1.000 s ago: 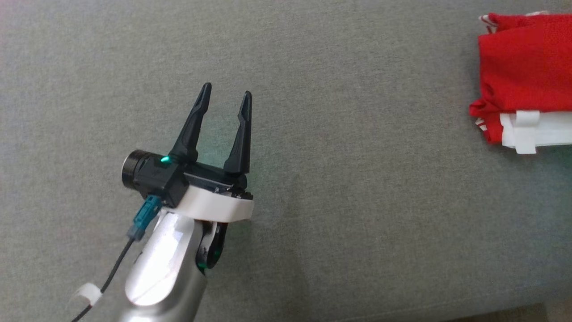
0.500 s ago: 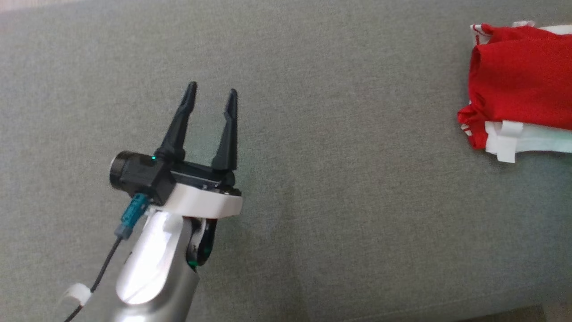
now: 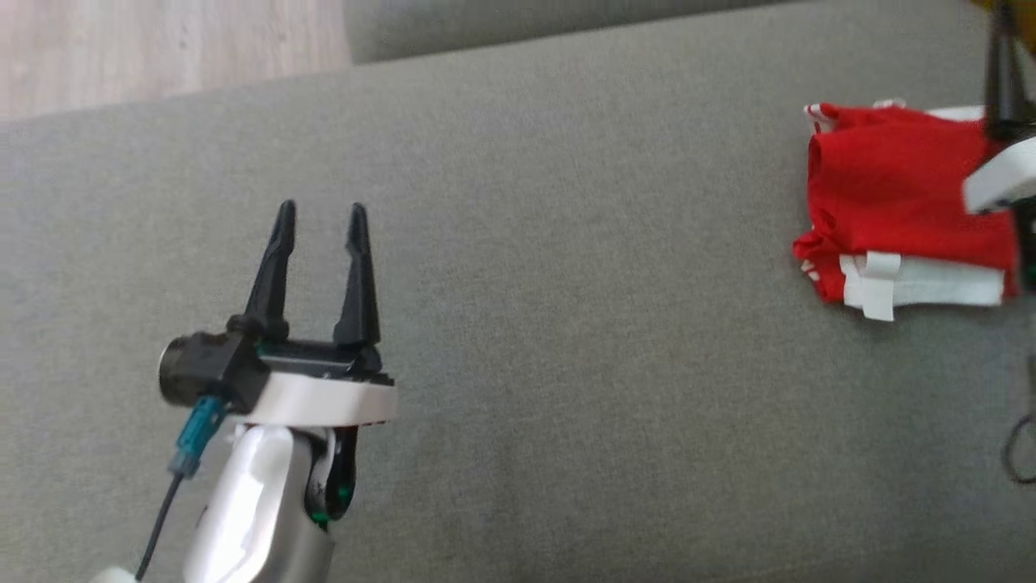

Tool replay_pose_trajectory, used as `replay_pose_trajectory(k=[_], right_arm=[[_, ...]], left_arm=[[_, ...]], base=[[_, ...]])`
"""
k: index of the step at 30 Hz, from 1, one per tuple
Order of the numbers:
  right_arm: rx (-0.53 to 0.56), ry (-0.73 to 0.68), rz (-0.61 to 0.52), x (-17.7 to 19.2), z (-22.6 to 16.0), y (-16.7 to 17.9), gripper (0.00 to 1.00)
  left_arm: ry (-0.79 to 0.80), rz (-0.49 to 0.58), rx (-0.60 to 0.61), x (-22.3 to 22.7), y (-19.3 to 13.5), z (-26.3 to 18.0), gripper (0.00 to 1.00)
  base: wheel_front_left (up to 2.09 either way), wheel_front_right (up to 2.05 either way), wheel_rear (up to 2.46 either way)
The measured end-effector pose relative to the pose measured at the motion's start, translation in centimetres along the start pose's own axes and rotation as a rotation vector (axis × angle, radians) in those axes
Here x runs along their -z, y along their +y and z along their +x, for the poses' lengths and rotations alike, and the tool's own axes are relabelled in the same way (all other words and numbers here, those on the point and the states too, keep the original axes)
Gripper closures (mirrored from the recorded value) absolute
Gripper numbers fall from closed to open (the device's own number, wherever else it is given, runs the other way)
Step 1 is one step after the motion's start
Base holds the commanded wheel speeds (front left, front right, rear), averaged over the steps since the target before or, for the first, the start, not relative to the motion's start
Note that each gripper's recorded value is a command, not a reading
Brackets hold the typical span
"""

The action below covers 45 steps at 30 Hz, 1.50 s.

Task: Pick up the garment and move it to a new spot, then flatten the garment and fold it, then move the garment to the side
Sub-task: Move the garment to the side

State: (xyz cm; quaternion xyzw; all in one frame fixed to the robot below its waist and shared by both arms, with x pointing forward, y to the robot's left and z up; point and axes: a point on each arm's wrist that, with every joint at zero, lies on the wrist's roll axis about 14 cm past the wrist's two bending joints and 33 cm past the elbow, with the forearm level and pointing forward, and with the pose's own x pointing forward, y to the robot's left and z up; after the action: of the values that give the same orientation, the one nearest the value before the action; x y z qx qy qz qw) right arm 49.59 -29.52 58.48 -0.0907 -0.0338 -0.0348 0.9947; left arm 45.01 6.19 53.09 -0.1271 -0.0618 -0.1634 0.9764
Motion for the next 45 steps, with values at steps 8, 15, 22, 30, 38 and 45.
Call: replay_pose_trajectory(k=[8, 15, 22, 30, 38, 45], right_arm=[[-0.086, -0.149, 0.217, -4.1, -2.6, 6.2, 0.00], [-0.163, -0.156, 0.315, -3.6, -5.5, 11.1, 0.00], [-0.110, -0.054, 0.392, 2.4, -9.8, 11.4, 0.00], [-0.099, 0.009, 0.466, 4.9, -11.9, 12.1, 0.00], [-0.114, -0.029, 0.468, 3.7, -11.7, 12.3, 0.00], [-0.116, -0.032, 0.469, 3.5, -11.6, 12.4, 0.00]], left_arm=[[-0.029, -0.011, -0.056, -1.7, 1.3, -2.9, 0.00], [-0.045, -0.036, -0.137, -2.5, 3.2, -5.6, 0.00], [-0.026, -0.063, -0.190, -1.8, 4.3, -8.0, 0.00], [-0.008, -0.078, -0.215, -1.2, 4.8, -9.1, 0.00], [-0.019, -0.091, -0.216, -1.5, 4.8, -9.0, 0.00], [-0.023, -0.107, -0.222, -1.5, 4.9, -9.1, 0.00]], base=[[0.00, 0.00, 0.00], [0.00, 0.00, 0.00], [0.00, 0.00, 0.00], [0.00, 0.00, 0.00], [0.00, 0.00, 0.00], [0.00, 0.00, 0.00]])
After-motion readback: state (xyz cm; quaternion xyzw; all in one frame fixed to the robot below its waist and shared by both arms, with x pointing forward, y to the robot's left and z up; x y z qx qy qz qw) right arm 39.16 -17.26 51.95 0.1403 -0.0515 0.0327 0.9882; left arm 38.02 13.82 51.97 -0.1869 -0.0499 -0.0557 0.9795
